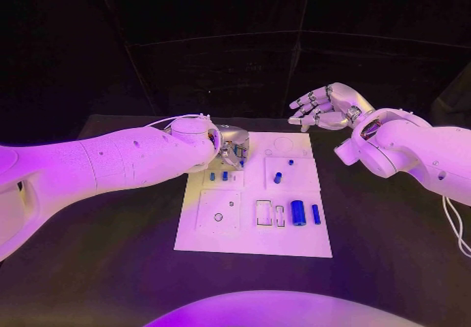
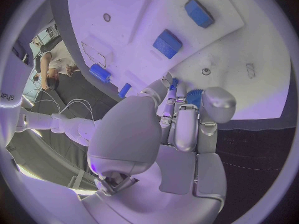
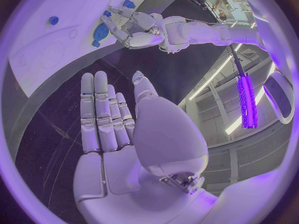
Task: Assemble the parts on the task board
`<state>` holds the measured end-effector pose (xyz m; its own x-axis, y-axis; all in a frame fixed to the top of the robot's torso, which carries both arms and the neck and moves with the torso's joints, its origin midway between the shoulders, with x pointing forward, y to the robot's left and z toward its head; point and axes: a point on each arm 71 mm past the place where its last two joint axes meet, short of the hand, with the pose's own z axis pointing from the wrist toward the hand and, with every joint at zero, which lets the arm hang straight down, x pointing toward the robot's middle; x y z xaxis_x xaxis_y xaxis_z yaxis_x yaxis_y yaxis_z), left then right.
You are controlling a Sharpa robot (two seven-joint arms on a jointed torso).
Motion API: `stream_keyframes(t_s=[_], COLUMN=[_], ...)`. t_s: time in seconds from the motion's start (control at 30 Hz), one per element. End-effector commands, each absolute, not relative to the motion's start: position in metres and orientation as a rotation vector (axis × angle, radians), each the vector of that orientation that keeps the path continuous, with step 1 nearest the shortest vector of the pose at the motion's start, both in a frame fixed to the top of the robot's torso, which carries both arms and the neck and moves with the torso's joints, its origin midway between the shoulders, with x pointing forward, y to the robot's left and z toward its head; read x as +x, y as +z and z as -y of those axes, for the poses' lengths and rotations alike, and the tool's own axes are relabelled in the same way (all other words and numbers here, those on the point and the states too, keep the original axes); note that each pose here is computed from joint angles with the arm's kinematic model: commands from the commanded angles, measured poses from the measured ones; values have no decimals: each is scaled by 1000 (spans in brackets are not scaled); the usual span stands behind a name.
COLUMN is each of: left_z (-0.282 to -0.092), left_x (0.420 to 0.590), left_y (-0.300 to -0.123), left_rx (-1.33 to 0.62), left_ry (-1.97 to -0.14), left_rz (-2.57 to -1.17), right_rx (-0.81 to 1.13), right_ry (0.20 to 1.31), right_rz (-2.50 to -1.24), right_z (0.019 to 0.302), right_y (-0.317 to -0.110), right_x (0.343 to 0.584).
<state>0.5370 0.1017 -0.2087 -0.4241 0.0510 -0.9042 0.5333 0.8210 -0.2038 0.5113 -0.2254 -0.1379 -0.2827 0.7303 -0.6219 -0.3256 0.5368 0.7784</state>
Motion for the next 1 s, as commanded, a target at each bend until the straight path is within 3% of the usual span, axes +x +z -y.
stream_keyframes(t_s=[0.03,0.67,1.0], left_z=[-100,-104,-117], left_x=[536,535,529], left_y=[-211,-210,-195], left_rx=[458,434,381], left_ry=[-582,-594,-654], left_rz=[-1971,-1928,-1856], right_rx=[354,355,356], right_ry=[1076,1074,1071], right_rz=[-1531,-1529,-1528], right_z=[224,225,227], right_y=[-136,-136,-136], right_x=[511,511,511])
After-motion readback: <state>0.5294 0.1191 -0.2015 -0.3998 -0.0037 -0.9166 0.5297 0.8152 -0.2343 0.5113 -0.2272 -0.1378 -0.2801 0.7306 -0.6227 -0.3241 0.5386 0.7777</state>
